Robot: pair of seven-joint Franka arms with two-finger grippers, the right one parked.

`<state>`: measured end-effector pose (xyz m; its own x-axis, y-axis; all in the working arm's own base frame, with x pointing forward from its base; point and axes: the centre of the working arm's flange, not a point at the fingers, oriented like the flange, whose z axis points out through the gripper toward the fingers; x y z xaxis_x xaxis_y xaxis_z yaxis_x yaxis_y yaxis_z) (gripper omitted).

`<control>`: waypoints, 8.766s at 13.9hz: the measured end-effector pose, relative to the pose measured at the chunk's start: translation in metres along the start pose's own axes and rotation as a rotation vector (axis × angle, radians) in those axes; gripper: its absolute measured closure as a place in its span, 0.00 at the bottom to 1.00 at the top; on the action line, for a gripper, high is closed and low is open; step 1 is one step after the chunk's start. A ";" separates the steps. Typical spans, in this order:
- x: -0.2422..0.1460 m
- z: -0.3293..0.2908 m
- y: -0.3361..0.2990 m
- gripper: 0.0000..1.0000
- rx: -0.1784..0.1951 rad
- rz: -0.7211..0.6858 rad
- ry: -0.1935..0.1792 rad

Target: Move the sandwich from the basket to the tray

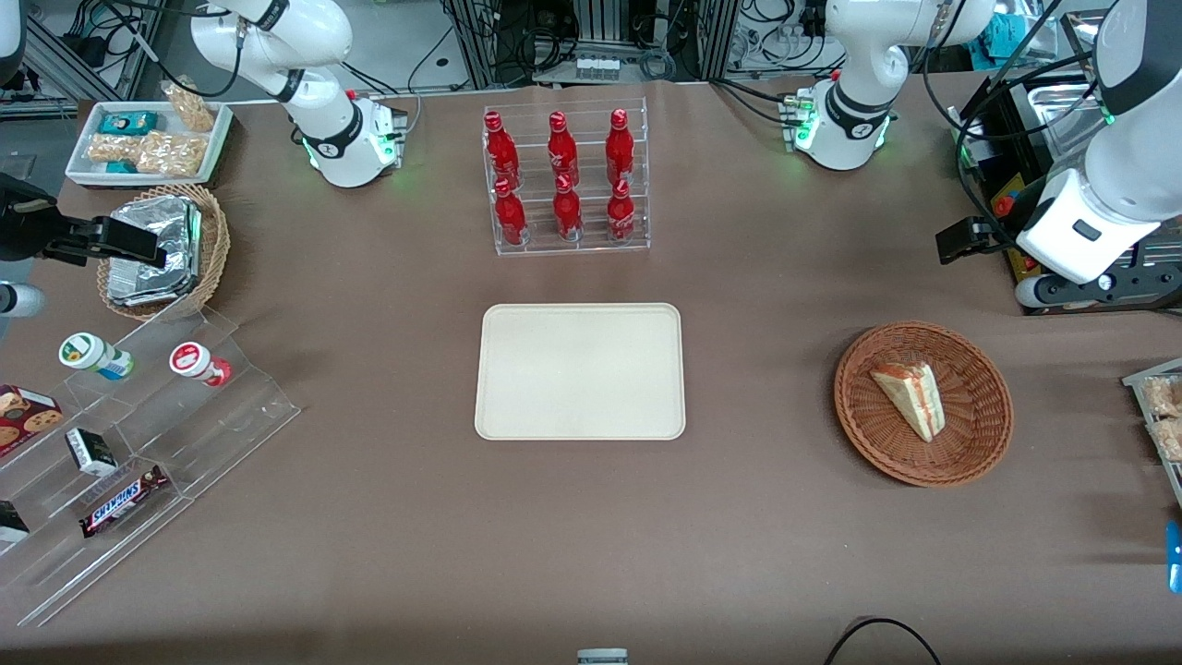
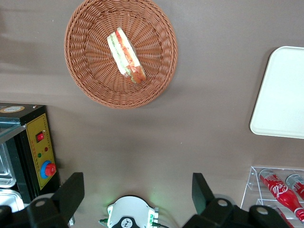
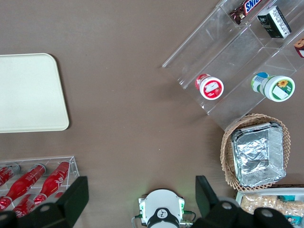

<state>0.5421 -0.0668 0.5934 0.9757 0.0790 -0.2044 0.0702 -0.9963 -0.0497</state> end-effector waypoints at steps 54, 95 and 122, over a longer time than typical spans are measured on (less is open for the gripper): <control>0.111 0.314 -0.055 0.00 -0.074 -0.591 0.114; -0.002 0.310 0.396 0.78 -0.034 0.045 -0.041; -0.011 0.018 0.183 0.00 -0.017 -0.210 -0.110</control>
<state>0.5405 -0.2497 0.5689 0.9110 0.2865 -0.2965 0.2732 -0.9581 -0.0863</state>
